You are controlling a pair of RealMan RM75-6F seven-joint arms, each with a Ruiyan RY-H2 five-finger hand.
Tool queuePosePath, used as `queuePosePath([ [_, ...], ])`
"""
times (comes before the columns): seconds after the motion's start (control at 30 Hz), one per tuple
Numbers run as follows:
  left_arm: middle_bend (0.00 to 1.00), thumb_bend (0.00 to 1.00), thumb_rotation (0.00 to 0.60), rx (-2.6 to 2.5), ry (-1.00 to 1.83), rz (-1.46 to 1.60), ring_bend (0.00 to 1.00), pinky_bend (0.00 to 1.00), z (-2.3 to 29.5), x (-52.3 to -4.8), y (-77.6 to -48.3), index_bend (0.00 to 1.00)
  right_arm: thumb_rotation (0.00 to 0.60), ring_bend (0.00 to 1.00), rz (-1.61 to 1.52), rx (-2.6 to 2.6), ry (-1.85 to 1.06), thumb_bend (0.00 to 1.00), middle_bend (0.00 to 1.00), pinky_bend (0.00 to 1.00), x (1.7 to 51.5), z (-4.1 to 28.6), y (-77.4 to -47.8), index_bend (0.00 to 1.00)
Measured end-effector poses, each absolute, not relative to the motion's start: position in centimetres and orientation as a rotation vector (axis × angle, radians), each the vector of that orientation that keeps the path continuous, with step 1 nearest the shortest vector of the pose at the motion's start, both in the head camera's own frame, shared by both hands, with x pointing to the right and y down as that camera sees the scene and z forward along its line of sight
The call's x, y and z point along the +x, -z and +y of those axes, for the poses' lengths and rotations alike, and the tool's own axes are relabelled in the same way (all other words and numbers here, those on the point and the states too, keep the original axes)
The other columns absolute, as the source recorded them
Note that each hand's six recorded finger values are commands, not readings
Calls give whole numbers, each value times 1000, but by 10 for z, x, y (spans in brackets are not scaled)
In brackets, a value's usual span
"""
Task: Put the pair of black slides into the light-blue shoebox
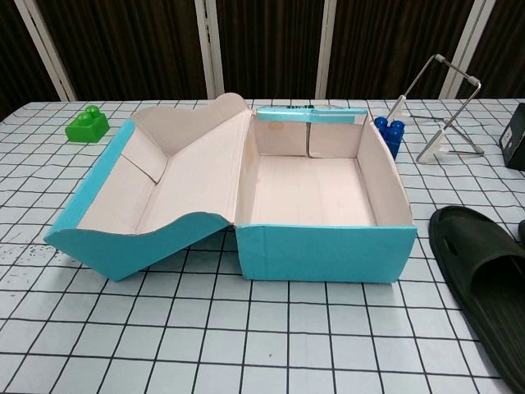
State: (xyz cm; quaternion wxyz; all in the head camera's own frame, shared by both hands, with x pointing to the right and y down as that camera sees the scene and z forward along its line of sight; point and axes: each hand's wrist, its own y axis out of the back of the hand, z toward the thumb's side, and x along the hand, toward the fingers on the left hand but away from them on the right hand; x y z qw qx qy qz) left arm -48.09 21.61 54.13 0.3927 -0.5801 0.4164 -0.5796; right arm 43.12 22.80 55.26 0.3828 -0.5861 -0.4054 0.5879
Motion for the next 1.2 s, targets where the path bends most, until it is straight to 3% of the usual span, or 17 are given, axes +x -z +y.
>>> queuePosePath([
  [0.8, 60, 87, 600, -1489, 1460, 1051, 0, 39, 218, -476, -541, 132, 600, 121, -1044, -1528, -1523, 178, 116, 170, 430, 231, -555, 218],
  [1.2, 55, 87, 600, -1486, 1466, 1082, 0, 38, 216, -482, -537, 132, 600, 95, -977, -1737, -1539, 178, 88, 151, 395, 211, -573, 166],
])
